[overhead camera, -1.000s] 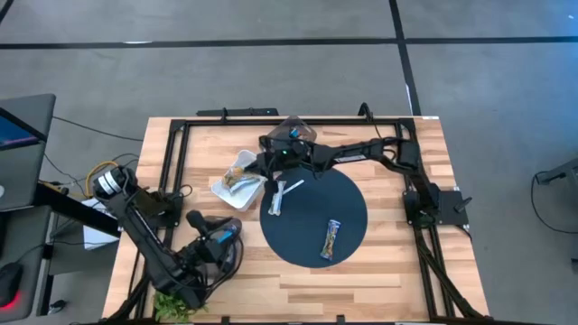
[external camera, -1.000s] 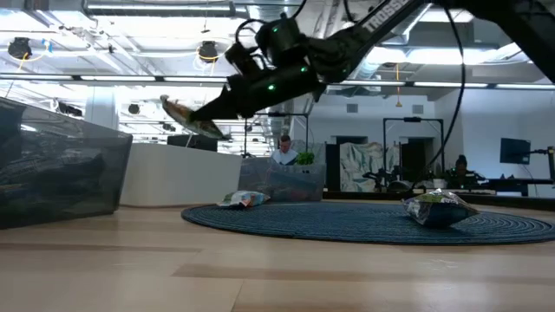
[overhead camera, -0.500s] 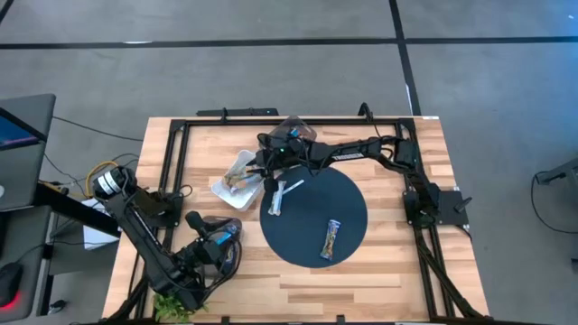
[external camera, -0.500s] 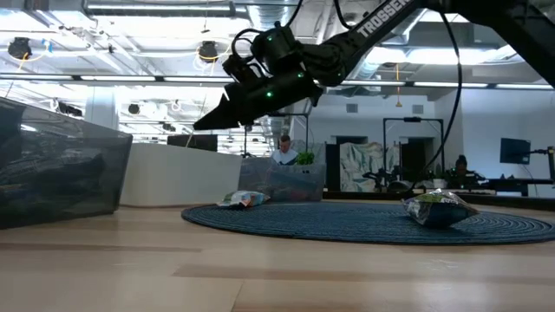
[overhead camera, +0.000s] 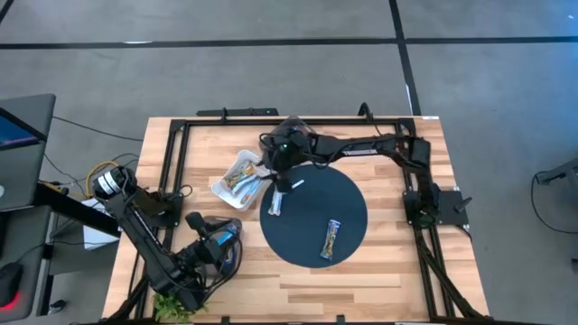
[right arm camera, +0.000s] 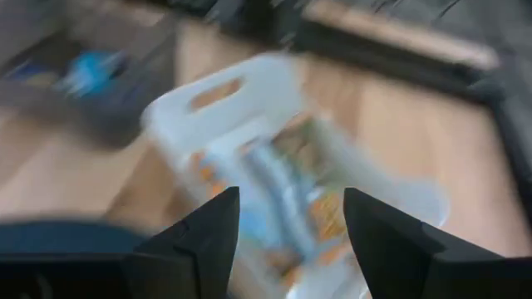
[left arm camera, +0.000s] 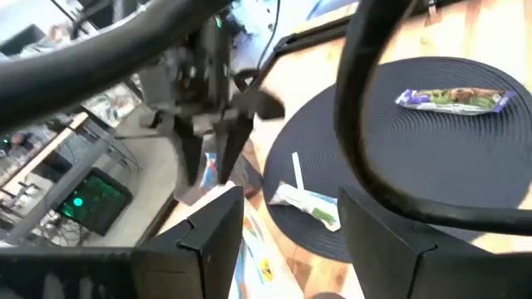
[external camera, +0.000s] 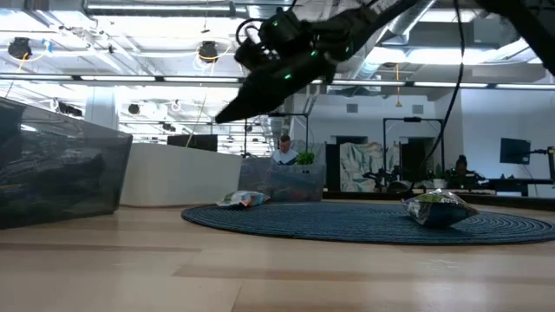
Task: Pick and place Granola Bars by type
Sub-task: Put the blue granola bar into the bottom black bin
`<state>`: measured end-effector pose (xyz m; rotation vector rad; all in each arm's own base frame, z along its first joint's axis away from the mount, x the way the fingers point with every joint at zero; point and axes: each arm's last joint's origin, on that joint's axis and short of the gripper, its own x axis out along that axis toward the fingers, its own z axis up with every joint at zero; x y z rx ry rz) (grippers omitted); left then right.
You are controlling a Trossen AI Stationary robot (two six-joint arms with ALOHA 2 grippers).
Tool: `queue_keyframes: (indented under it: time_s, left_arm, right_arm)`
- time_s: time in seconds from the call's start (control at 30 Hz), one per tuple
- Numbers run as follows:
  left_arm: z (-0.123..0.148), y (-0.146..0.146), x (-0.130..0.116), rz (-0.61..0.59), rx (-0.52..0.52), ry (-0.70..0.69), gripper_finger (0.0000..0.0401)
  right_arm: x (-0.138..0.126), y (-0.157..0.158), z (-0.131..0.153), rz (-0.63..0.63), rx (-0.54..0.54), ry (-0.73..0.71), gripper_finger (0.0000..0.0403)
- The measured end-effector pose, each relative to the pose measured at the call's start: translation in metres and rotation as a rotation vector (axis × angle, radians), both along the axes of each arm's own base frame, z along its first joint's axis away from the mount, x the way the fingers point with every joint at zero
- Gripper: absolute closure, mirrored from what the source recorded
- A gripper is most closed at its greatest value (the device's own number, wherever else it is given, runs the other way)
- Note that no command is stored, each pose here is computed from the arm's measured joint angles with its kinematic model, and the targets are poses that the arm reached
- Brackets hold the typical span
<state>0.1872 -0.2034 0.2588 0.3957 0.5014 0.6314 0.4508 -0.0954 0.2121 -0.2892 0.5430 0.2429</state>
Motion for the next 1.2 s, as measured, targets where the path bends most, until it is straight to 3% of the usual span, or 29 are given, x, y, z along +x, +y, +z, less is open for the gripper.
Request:
queue_keyframes:
  time_s: [0.27, 0.6, 0.87, 1.07, 1.2]
  left_arm:
    - [-0.001, -0.002, 0.001, -0.009, -0.004, 0.024, 0.021]
    - [0.0, -0.002, 0.002, -0.031, 0.045, 0.025, 0.021]
    - [0.001, -0.002, 0.002, -0.047, 0.084, 0.003, 0.021]
    - [0.001, -0.002, 0.002, -0.047, 0.086, 0.005, 0.021]
    - [-0.004, 0.0, 0.001, -0.046, 0.093, 0.021, 0.021]
  right_arm:
    - [-0.048, 0.033, 0.011, 0.171, 0.112, 0.399, 0.0209]
    - [-0.084, 0.087, -0.039, 0.182, 0.226, 0.751, 0.0245]
    - [-0.098, 0.119, -0.055, 0.099, 0.224, 0.887, 0.0281]
    - [-0.106, 0.148, -0.03, 0.09, 0.19, 0.835, 0.0297]
    - [-0.119, 0.165, -0.009, 0.023, 0.11, 0.778, 0.0301]
